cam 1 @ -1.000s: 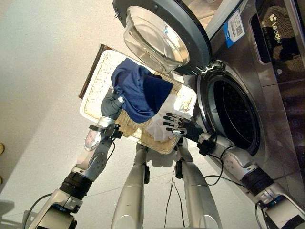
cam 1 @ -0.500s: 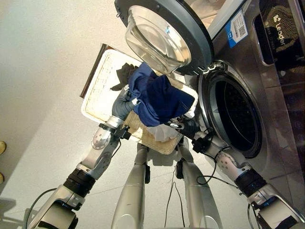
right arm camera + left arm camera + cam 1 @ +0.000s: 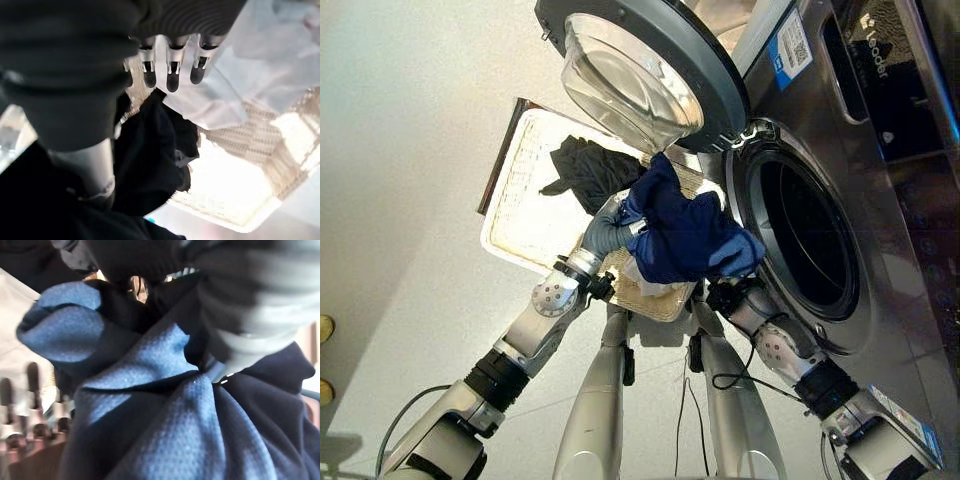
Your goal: Put the clothes into the washing machine.
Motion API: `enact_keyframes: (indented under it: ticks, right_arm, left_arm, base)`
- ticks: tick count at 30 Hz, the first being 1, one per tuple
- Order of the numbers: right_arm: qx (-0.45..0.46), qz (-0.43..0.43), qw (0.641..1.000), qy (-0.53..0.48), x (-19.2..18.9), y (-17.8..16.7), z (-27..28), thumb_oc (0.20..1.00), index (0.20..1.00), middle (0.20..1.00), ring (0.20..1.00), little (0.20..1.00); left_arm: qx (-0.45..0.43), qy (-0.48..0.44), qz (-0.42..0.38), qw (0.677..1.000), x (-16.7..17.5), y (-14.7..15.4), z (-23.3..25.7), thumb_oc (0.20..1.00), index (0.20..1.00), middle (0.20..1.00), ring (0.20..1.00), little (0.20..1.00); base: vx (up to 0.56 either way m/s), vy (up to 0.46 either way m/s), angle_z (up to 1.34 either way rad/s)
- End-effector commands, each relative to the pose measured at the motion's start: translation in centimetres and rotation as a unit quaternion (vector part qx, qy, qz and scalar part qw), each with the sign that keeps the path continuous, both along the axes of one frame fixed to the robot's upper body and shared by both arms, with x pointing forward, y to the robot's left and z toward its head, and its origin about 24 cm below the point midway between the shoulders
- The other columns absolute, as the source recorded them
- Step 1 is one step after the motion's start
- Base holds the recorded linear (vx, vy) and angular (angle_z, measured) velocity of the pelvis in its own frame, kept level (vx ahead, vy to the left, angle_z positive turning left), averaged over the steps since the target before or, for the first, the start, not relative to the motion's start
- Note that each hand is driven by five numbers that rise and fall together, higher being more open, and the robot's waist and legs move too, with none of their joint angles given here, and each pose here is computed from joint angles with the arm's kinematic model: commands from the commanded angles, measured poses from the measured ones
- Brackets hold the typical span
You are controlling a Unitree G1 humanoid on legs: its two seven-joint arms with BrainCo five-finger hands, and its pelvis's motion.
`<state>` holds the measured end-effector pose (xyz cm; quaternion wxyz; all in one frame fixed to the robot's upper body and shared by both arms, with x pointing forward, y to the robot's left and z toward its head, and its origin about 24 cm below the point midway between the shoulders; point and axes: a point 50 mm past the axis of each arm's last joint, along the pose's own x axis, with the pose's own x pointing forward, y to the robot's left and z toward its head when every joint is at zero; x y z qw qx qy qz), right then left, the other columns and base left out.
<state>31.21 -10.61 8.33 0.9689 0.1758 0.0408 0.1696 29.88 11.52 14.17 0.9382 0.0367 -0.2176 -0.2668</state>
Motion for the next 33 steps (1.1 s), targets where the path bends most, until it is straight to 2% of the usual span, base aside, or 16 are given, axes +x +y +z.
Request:
enact_keyframes:
  ticks: [1, 2, 5, 6, 9, 10, 14, 19, 22, 30, 33]
  right_arm:
    - [0.038, 0.035, 0.997, -0.064, -1.2, 1.5, 2.3, 1.000, 1.000, 1.000, 1.000, 1.000]
    - [0.041, 0.042, 0.996, -0.065, -1.2, 1.7, 2.3, 1.000, 1.000, 1.000, 1.000, 1.000]
    - [0.042, 0.044, 0.996, -0.065, -1.2, 1.7, 2.3, 1.000, 1.000, 1.000, 1.000, 1.000]
    - [0.044, 0.065, 0.994, -0.070, -1.3, 2.1, 2.5, 1.000, 1.000, 1.000, 1.000, 1.000]
    - [0.037, 0.078, 0.994, -0.075, -1.3, 2.2, 2.7, 1.000, 1.000, 1.000, 1.000, 1.000]
    - [0.029, 0.080, 0.994, -0.075, -1.3, 2.2, 2.7, 1.000, 1.000, 1.000, 1.000, 1.000]
    - [-0.001, 0.067, 0.995, -0.078, -1.3, 2.2, 2.3, 1.000, 1.000, 1.000, 1.000, 1.000]
    - [-0.014, 0.060, 0.995, -0.076, -1.2, 2.1, 2.1, 1.000, 1.000, 1.000, 1.000, 1.000]
    - [-0.021, 0.049, 0.996, -0.071, -1.1, 1.7, 1.6, 1.000, 1.000, 1.000, 1.000, 1.000]
    - [-0.015, 0.050, 0.996, -0.072, -1.3, 1.8, 1.7, 1.000, 1.000, 1.000, 1.000, 1.000]
    - [-0.019, 0.056, 0.995, -0.075, -1.3, 1.8, 1.9, 1.000, 1.000, 1.000, 1.000, 1.000]
  left_arm:
    - [-0.004, -0.044, 0.016, 0.999, -0.4, -0.8, 1.1, 0.200, 0.200, 0.200, 0.200, 0.200]
    - [-0.003, -0.043, 0.052, 0.998, -0.1, -0.6, 0.9, 0.200, 0.200, 0.200, 0.200, 0.200]
    - [-0.002, -0.043, 0.059, 0.997, -0.1, -0.6, 0.9, 0.200, 0.200, 0.200, 0.200, 0.200]
    - [0.008, -0.044, 0.157, 0.987, 0.7, 0.7, 0.3, 0.200, 0.200, 0.200, 0.200, 0.200]
    - [-0.008, -0.042, 0.201, 0.979, 0.9, 1.6, 0.2, 0.200, 0.200, 0.200, 0.200, 0.200]
    - [-0.036, -0.043, 0.241, 0.969, 1.0, 2.3, 0.1, 0.200, 0.200, 0.200, 0.200, 0.200]
    - [-0.113, -0.069, 0.304, 0.943, 0.7, 3.5, 0.9, 0.200, 0.200, 0.200, 0.200, 0.200]
    - [-0.144, -0.096, 0.316, 0.933, 0.2, 3.8, 1.6, 0.200, 0.200, 0.200, 0.200, 0.200]
    - [-0.173, -0.141, 0.324, 0.919, -0.5, 4.0, 2.6, 0.200, 0.200, 0.200, 0.200, 0.200]
    - [-0.149, -0.119, 0.284, 0.940, -0.4, 3.0, 2.2, 0.200, 0.200, 0.200, 0.200, 0.200]
    - [-0.132, -0.085, 0.216, 0.964, -0.2, 1.8, 1.4, 0.200, 0.200, 0.200, 0.200, 0.200]
  base:
    - [0.01, -0.006, -0.03]
    - [0.00, 0.000, 0.00]
    - [0.01, -0.019, -0.02]
    - [0.01, -0.054, 0.00]
    - [0.01, -0.037, 0.00]
    - [0.01, -0.043, 0.00]
    - [0.01, -0.055, 0.00]
    - [0.00, -0.010, 0.00]
    - [0.02, -0.065, 0.00]
    - [0.00, 0.000, 0.00]
    - [0.01, 0.010, 0.00]
